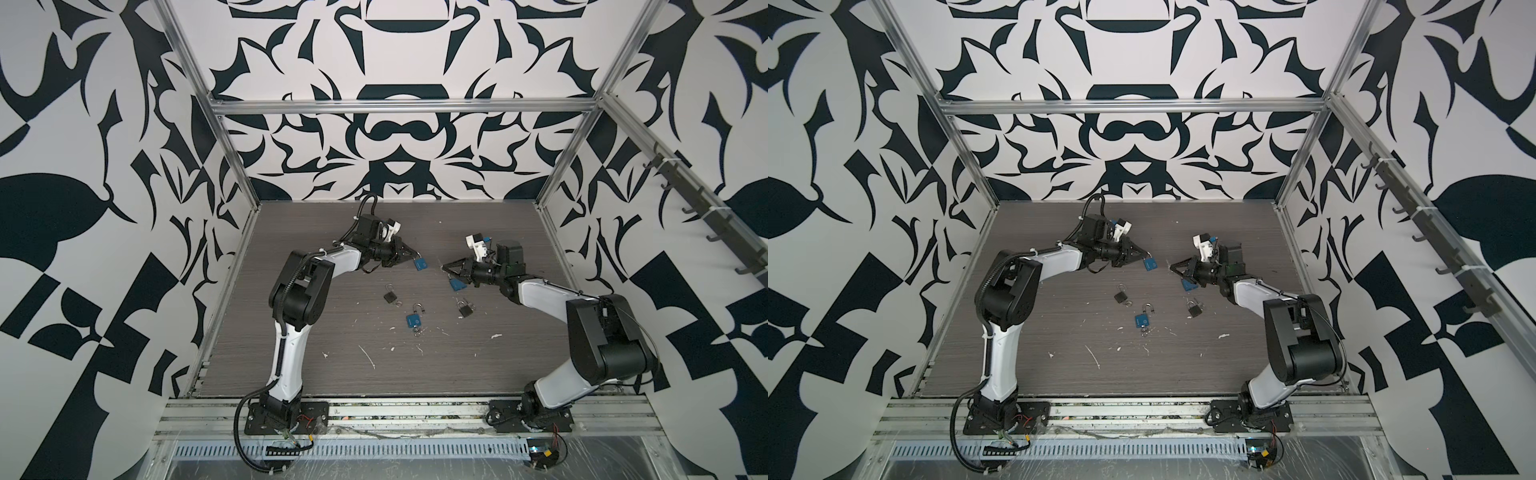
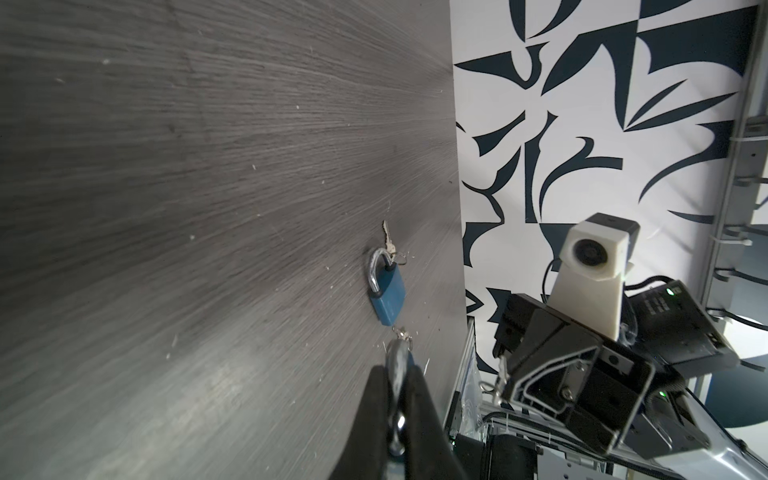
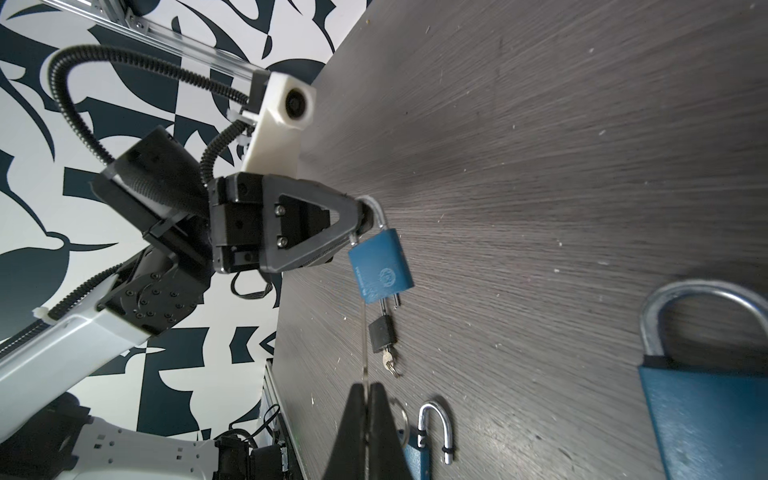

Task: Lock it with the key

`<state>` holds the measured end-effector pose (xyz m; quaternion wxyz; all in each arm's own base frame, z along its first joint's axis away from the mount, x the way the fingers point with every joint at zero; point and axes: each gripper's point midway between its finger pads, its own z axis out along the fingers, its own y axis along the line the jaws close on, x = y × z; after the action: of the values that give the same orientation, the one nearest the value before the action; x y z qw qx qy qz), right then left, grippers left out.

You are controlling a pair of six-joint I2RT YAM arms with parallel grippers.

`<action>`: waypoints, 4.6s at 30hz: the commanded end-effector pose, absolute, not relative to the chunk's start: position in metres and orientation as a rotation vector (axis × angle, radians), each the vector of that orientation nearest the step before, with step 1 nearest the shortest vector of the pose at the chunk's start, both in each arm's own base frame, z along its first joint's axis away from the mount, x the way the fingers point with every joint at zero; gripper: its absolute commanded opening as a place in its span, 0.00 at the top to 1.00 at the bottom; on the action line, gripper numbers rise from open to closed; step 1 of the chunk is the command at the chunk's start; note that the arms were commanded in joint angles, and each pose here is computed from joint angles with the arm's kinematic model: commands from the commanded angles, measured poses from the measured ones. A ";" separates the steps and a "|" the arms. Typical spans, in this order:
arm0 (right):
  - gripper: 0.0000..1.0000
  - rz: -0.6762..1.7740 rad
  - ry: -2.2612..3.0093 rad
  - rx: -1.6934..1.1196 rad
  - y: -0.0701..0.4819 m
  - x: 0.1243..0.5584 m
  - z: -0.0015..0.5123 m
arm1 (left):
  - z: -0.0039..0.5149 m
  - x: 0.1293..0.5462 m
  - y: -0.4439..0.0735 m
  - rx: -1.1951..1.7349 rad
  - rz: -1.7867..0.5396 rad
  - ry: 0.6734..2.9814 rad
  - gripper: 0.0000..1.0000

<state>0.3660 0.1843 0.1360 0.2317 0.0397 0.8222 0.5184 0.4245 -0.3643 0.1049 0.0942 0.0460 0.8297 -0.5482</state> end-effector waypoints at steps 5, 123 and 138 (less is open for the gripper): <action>1.00 1.402 2.165 0.027 0.185 0.383 0.167 | 0.086 0.432 -0.386 0.181 -1.585 2.553 1.00; 0.52 0.211 2.560 -0.446 0.289 0.251 0.082 | 0.211 0.317 -0.208 0.059 -1.021 2.200 0.58; 0.51 0.150 2.668 -0.442 0.296 0.249 0.050 | 0.203 0.316 -0.204 0.061 -0.987 2.220 0.57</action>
<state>0.2450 0.2927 0.0361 0.2043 -0.1717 0.9624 0.0502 0.3167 -0.2065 0.2058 0.3444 0.0203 0.8553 -0.3867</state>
